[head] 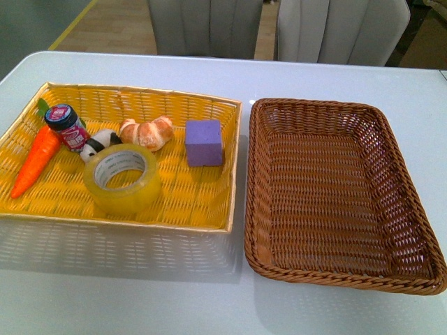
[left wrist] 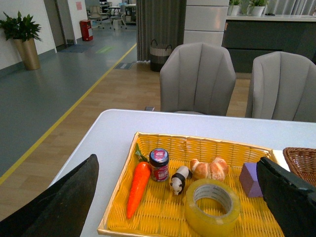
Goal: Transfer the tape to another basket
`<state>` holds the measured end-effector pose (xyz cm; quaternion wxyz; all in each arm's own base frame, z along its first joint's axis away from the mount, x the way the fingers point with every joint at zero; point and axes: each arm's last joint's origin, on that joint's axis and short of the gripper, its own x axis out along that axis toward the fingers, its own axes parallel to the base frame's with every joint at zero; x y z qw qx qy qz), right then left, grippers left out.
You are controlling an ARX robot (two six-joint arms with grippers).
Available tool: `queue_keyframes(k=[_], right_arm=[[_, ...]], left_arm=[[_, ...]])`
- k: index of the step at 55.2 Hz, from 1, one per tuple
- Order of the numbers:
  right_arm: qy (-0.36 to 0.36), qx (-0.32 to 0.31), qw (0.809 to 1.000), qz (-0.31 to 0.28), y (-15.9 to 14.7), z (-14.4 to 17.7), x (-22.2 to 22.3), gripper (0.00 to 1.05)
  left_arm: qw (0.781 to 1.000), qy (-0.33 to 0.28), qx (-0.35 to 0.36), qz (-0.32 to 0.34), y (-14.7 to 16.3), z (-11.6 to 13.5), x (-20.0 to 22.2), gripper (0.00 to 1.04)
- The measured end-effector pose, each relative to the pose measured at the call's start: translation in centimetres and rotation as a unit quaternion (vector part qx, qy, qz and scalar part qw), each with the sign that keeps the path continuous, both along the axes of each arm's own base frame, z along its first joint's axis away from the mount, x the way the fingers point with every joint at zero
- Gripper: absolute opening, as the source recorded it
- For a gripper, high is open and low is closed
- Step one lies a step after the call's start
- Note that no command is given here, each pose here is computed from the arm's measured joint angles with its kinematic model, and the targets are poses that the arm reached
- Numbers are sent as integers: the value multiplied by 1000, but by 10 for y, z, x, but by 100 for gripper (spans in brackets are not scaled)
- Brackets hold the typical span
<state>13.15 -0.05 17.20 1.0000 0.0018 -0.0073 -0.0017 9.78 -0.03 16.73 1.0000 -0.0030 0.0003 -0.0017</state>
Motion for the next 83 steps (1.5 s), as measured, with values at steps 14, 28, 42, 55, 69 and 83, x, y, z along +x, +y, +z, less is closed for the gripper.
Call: queue_keyframes(k=[14,28,42,55,69,83], right_arm=[[-3,0,1000,0,0,2,-8,2],[-5,0,1000,0,0,2,-15,2],[-4,0,1000,0,0,2,-20,2],[6,0,1000,0,0,-1,-27,2],[-1,0,1000,0,0,-1,-35,2],[-2,0,1000,0,0,-1,-35,31]], left_arm=[[1000,0,0,0,0,0,0,96],[1000,0,0,0,0,0,0,96],[1000,0,0,0,0,0,0,96],[1000,0,0,0,0,0,0,96],[1000,0,0,0,0,0,0,96],[1000,0,0,0,0,0,0,96]])
